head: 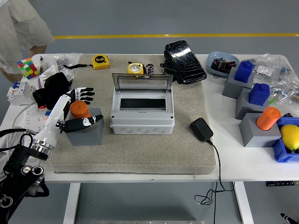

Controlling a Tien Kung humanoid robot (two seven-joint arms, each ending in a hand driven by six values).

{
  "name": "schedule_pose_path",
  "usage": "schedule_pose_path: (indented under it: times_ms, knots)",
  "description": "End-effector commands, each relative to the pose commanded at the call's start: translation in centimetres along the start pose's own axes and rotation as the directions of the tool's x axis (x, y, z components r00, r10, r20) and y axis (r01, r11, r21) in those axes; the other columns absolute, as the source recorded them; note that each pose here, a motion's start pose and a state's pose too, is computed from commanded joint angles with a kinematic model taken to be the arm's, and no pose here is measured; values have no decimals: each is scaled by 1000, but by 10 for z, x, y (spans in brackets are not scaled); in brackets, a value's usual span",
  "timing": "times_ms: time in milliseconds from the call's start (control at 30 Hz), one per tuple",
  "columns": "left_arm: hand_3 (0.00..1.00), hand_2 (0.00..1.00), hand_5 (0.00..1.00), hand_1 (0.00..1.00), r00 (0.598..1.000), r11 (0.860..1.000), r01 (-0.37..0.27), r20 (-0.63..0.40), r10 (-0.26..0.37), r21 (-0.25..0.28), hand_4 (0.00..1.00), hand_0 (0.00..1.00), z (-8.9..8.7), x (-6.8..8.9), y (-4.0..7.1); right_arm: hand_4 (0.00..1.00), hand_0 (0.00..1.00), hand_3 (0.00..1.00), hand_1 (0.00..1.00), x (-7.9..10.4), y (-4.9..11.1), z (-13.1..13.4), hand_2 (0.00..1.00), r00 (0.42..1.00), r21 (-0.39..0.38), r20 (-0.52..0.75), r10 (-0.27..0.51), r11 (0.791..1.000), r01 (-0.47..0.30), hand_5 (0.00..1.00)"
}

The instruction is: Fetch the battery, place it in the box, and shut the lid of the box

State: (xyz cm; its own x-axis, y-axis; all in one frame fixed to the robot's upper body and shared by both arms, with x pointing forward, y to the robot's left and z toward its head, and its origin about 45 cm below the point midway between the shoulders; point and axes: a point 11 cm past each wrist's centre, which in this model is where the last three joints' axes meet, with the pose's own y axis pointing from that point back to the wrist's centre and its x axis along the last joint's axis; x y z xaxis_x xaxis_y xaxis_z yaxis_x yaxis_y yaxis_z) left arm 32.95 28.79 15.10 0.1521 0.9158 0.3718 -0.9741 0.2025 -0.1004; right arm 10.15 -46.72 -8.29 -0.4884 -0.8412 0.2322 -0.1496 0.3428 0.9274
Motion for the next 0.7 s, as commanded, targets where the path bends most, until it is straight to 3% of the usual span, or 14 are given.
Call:
schedule_pose_path:
  times_ms: [133, 167, 333, 367, 533, 567, 700]
  knots:
    - [687, 514, 2, 519, 999, 1000, -11, -32, 11, -7, 998, 454, -1, -2, 0, 939, 663, 546, 632, -1, 0, 1, 643, 1000, -1, 3, -3, 1000, 3, 450]
    - [510, 383, 2, 342, 999, 1000, -13, -37, 13, -9, 998, 334, -1, -2, 0, 938, 663, 547, 632, -1, 0, 1, 644, 1000, -1, 4, -4, 1000, 4, 451]
    - [510, 383, 2, 342, 997, 1000, -20, -69, 19, -15, 998, 334, -2, -6, 0, 938, 663, 547, 632, -1, 0, 1, 644, 1000, -2, 5, -3, 1000, 3, 451]
    - [337, 262, 2, 248, 997, 1000, -21, -76, 20, -14, 998, 250, -3, -7, -1, 939, 663, 545, 632, -1, 0, 1, 644, 1000, -2, 5, -3, 1000, 3, 451]
    - [337, 262, 2, 248, 991, 999, -46, -126, 45, -9, 998, 250, -6, -11, -5, 939, 663, 545, 632, -2, 0, 1, 644, 1000, -2, 3, -6, 1000, 6, 451]
    - [236, 194, 2, 200, 990, 999, -52, -133, 50, -10, 926, 201, -7, -12, -6, 938, 663, 546, 632, -2, 0, 1, 644, 1000, -1, 2, -6, 1000, 6, 452]
    - [236, 194, 2, 200, 988, 998, -58, -144, 54, -21, 926, 201, -5, -15, -10, 938, 663, 546, 632, -3, 0, 0, 644, 1000, 0, 2, -7, 1000, 7, 452]
